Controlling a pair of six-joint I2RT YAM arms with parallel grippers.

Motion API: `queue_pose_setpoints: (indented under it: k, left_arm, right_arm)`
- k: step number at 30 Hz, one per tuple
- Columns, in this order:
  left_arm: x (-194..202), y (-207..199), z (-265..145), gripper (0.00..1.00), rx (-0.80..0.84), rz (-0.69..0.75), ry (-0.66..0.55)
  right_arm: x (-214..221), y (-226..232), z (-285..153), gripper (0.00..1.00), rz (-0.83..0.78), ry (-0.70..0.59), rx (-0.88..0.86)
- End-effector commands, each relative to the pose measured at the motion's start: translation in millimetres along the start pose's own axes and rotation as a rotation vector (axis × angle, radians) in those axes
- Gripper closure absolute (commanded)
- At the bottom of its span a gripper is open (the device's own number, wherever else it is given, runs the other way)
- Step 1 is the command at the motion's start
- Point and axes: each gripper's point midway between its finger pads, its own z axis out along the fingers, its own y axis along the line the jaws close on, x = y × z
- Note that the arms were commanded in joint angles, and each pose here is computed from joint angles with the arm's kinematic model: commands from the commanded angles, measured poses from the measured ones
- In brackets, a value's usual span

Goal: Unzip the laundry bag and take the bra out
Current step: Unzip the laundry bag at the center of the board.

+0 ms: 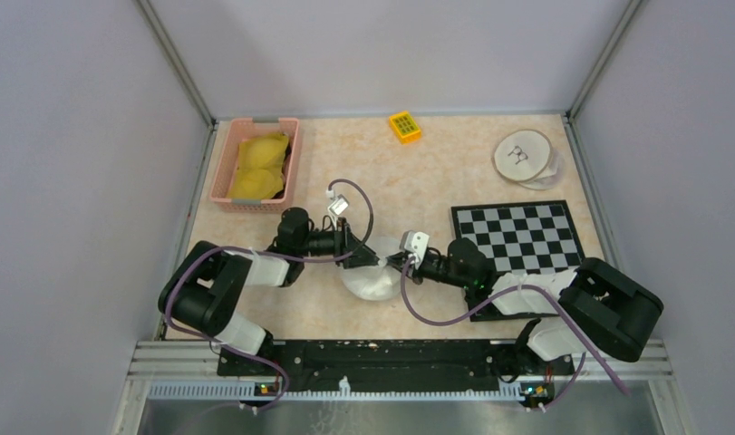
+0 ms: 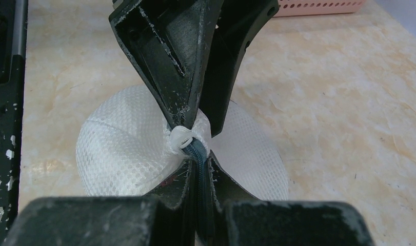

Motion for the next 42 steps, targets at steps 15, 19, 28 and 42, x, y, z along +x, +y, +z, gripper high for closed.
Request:
queue_pose_setpoints:
  k: [15,19,28,42]
  left_arm:
    - [-17.8,-19.1,-1.7,0.97,0.072,0.188,0.021]
    - [-12.3,-6.9,-5.2,1.0,0.053,0.209,0.06]
    - [-15.0,3.0,-10.1,1.0,0.098,0.232,0.114]
    - [-24.5,11.1,-12.8,1.0,0.142,0.207,0.138]
  right_arm:
    - [-12.1,5.2,11.8,0.96,0.013,0.047,-0.087]
    - [-18.7,0.5,10.8,0.61,-0.019,0.057,-0.097]
    - [-36.7,4.2,-21.5,0.31,-0.005,0.223,-0.208]
    - [-44.2,-11.0,-69.9,0.28,0.18,0.419,-0.219]
